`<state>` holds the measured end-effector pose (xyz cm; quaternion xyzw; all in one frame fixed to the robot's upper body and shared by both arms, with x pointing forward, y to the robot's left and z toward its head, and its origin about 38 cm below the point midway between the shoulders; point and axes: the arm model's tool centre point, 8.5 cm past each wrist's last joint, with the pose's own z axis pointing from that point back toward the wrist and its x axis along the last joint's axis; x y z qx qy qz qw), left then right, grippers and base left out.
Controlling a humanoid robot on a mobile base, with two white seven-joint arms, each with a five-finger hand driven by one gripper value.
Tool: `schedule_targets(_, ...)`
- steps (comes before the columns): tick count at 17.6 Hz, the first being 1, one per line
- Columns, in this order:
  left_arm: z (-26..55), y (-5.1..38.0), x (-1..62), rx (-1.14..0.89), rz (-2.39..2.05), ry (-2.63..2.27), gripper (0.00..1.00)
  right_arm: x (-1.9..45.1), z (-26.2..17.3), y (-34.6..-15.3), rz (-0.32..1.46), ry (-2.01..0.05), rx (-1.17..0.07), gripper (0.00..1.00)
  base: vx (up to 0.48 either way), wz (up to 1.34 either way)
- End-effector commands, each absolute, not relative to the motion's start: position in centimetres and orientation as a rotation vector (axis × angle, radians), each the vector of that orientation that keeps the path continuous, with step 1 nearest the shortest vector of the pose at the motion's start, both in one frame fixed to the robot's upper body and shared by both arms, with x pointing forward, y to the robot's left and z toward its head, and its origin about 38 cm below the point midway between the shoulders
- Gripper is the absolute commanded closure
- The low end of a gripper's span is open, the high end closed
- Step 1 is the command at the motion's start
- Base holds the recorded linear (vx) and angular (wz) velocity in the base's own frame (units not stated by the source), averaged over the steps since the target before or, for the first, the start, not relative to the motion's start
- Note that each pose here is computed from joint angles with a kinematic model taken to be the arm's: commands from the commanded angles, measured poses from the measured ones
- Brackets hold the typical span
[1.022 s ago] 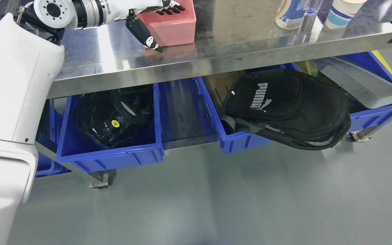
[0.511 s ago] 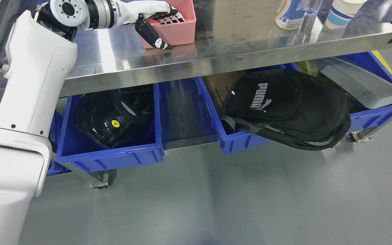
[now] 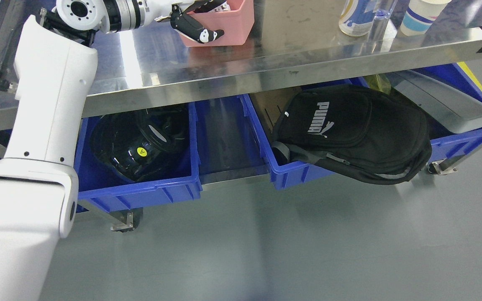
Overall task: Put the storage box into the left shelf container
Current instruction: 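Close the left hand fingers around the pink box's rim, then lift the pink box off the table with the left hand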
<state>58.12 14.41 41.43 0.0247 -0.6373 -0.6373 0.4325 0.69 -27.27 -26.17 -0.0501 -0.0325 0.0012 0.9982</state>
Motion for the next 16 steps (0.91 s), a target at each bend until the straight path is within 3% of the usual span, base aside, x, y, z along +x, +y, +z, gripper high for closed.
schedule_targets(1,42.6,16.0,56.6,-0.037,-1.321,-1.966,1.00,1.7,-26.1,-28.4,-0.001,-0.088,-0.117,0.00,0.000,0.00)
schedule_targets(9,41.3,20.0,54.1,0.257,-0.665,-2.415,0.96,1.7,-26.1,-28.4,-0.001,-0.088,-0.119,0.00,0.000,0.00)
schedule_targets(16,39.4,18.1,48.5,0.109,-0.555,-2.565,0.98,1.7,-26.1,-28.4,-0.001,-0.088,-0.117,0.00,0.000,0.01)
